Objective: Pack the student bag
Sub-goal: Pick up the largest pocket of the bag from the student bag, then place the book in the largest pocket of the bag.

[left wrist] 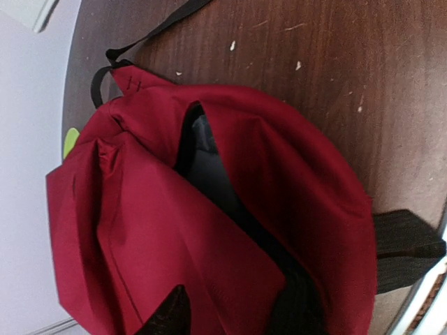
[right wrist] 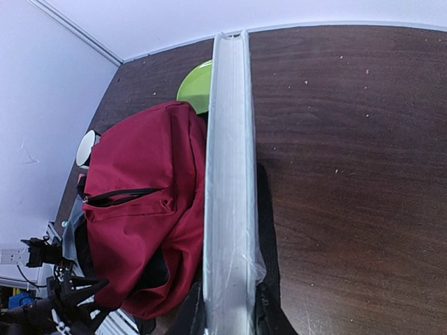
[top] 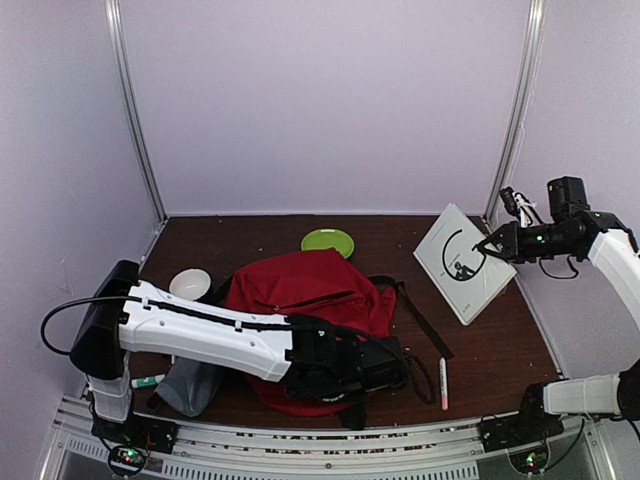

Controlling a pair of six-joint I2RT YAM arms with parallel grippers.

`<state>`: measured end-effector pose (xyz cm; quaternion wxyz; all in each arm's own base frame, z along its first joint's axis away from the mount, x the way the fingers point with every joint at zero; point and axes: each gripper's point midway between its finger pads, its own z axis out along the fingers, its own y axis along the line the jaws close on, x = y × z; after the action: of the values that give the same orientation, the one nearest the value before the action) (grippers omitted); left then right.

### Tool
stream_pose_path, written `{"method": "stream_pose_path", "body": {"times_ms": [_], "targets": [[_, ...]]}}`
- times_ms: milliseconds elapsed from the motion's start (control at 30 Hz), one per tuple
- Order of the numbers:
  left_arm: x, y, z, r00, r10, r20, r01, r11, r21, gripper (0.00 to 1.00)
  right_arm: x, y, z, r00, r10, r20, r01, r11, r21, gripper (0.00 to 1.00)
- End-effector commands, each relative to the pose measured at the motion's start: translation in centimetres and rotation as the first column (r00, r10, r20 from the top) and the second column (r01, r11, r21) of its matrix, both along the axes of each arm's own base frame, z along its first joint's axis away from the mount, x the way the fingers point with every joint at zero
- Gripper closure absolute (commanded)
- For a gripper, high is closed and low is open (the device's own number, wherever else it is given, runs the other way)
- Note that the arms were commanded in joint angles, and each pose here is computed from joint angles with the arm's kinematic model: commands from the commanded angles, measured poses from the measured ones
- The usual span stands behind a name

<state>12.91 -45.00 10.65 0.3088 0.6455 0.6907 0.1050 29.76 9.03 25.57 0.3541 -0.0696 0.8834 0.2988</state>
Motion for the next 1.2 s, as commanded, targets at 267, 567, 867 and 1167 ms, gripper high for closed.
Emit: {"method": "stream_pose_path", "body": {"times_ms": [267,567,867,1167], "targets": [[8.5,1.1,10.1,0.964,0.231,0.13,-0.192,0.947,-0.259,1.0,-4.4,3.7,1.3,0.977,0.197,-0.086,-0.178,0.965,0.195,1.0],[14.8,4.3,18.0,0.903,0.424,0.069,-0.329,0.785,-0.525,1.0,-7.4,8.0,-1.0,0.899,0.376,-0.223,-0.277,0.885,0.376,1.0],[17.8,4.6,20.6,0.867,0.498,0.02,-0.371,0.672,-0.641,1.0,-11.4,14.5,-0.6,0.749,0.619,-0.236,-0.404,0.709,0.578,1.0],[19.2,3.8,19.4,0.86,0.51,-0.003,-0.39,0.654,-0.649,1.0,-14.2,15.0,4.2,0.686,0.711,-0.154,-0.538,0.638,0.551,1.0]]}}
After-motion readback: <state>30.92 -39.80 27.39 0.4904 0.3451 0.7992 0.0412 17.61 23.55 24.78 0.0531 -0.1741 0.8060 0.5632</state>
